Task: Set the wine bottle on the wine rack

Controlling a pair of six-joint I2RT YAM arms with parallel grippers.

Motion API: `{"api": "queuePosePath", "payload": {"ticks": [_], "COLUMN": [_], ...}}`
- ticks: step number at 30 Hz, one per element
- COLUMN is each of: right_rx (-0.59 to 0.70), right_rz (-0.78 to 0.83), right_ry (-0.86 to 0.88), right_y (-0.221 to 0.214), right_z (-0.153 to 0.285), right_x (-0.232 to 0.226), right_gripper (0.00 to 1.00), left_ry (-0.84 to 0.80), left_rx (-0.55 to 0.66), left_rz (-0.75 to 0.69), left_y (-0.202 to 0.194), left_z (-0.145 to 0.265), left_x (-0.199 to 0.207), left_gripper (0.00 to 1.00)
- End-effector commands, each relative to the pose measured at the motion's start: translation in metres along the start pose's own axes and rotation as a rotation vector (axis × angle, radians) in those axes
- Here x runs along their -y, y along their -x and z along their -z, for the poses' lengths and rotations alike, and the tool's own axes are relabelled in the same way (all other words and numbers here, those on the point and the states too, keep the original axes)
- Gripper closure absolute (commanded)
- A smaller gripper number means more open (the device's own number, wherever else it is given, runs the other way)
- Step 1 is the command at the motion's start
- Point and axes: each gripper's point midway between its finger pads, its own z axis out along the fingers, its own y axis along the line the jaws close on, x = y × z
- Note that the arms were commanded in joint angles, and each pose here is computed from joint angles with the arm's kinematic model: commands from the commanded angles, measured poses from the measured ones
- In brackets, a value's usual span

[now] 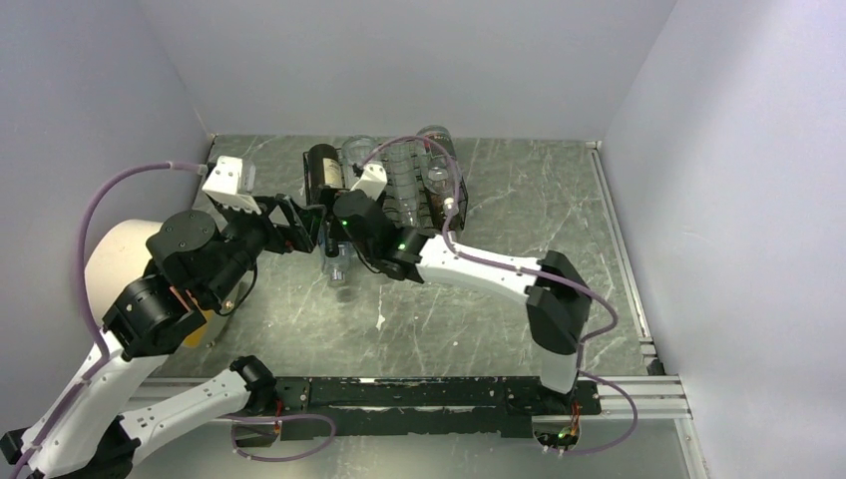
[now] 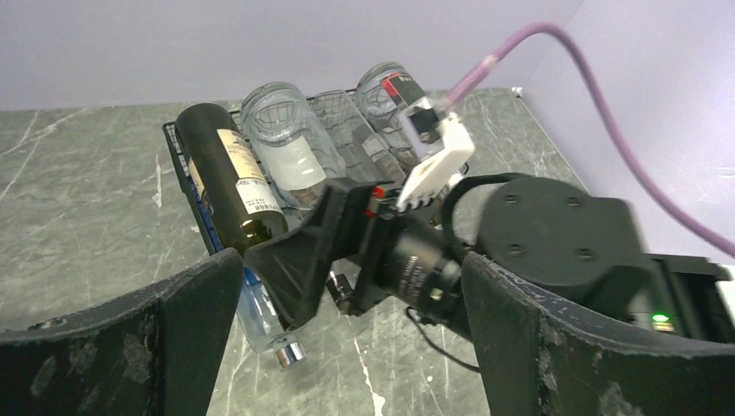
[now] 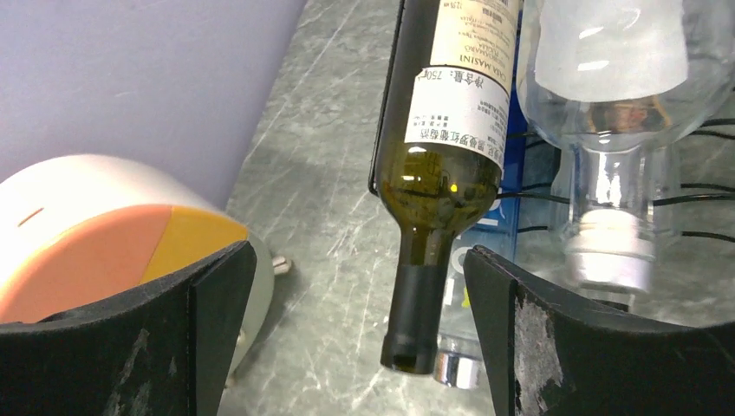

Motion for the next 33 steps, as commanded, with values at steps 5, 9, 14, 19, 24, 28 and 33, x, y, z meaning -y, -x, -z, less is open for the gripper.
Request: {"api": "queuePosePath", "payload": {"ticks": [5,9,14,19,24,28,33], "right_rx": [0.005,0.017,0.083,0.16,0.265,0.361,0.478], "right_rz": [0.16,0.261,0.282,0.343,0.328,0.289,0.274], "right_ry": [-0.027,-0.151,-0.366,-0.428,-0.419,-0.346,-0.261], "right_y": [0.029,0.038,0.065,0.109,0.165,0.205,0.239], "right_z": [0.064,0.104,0.151,0.2,0.254,0.294,0.332], "right_x": [0.042,0.091,0.145,0.163,0.164,0.158,0.154], "right_gripper": [0.03,0.03,0.03,0.03,0.03,0.03,0.03], "left_ry": [-0.014,-0.012,-0.036,-0.048,-0.057,-0.073,-0.097], "left_rx": [0.007,0.042,0.114,0.166,0.225,0.284,0.351], "left_rz": [0.016,0.017,0.012,-0.017,-0.019,-0.012,0.008], "left_y": [0.011,0.016,0.024,0.046,0.071,0.089,0.106], "left_z": [0.004,0.011,0.019,0.033,0.055,0.076,0.101], "left_x": [0.004,0.0,-0.002,-0.003,-0.006,-0.01,-0.013], "left_gripper": [0.01,0.01,0.01,0.02,0.01,0.01,0.0]}}
